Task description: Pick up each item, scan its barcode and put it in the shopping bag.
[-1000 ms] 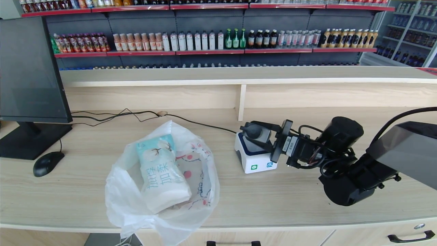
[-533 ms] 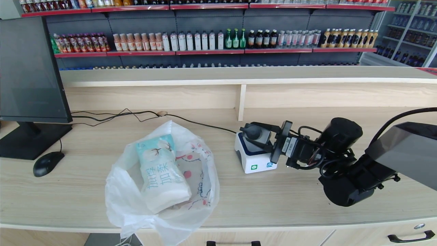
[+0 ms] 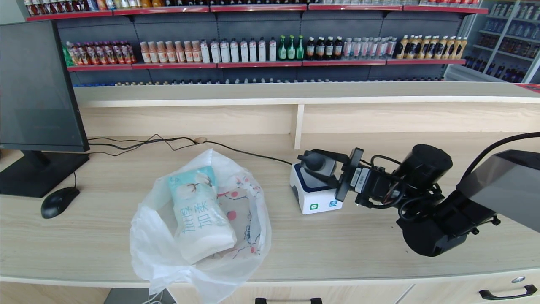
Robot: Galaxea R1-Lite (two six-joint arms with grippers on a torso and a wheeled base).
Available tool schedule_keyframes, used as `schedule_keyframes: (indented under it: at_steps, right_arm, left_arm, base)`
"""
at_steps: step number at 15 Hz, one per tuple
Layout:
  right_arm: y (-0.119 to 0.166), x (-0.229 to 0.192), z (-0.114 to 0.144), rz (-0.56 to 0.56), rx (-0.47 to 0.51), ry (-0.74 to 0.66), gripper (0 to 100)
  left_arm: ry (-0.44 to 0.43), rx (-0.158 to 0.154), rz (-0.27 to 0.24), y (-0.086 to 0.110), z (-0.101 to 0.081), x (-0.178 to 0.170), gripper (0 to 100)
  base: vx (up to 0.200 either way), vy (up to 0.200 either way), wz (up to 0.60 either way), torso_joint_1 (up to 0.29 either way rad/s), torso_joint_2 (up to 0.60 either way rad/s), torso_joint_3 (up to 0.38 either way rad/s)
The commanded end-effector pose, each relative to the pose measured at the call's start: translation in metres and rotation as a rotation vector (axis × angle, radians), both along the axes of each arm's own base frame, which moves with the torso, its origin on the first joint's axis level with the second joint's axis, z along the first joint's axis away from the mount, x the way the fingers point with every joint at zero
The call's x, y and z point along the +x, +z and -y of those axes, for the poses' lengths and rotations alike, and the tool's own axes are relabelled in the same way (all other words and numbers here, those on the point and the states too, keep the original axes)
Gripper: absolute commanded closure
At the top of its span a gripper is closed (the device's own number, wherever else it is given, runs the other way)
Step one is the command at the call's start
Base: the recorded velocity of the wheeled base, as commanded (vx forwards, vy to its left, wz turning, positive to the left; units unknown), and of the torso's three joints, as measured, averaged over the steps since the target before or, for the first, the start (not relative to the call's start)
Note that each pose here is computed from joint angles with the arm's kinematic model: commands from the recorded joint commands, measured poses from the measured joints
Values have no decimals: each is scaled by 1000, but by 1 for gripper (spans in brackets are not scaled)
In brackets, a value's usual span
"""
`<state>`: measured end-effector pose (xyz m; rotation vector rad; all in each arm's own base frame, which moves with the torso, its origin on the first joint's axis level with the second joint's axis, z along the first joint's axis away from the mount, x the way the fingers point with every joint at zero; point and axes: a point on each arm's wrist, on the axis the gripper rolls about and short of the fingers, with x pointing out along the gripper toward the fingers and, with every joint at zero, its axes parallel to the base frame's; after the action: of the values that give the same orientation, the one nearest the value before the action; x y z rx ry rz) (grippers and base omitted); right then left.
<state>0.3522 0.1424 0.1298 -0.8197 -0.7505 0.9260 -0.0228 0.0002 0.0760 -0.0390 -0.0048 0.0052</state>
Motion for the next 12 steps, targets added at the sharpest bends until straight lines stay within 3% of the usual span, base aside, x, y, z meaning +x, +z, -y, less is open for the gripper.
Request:
schedule_keyframes:
  at_steps: [1,7,12]
  right_arm:
    - [4,-6,1,-7,8,-14,100]
    - [14,-18,3,-133,83,-12,100]
    - [39,-45,-1,-277,290,-166,100]
  left_arm:
    - [-1,1,0,0,0,0,0]
    - [-1,1,1,0,0,0,0]
    - [-1,4,0,0,0,0,0]
  base:
    - [0,0,0,0,0,0]
    - [0,0,0,0,0,0]
    - [0,0,0,0,0,0]
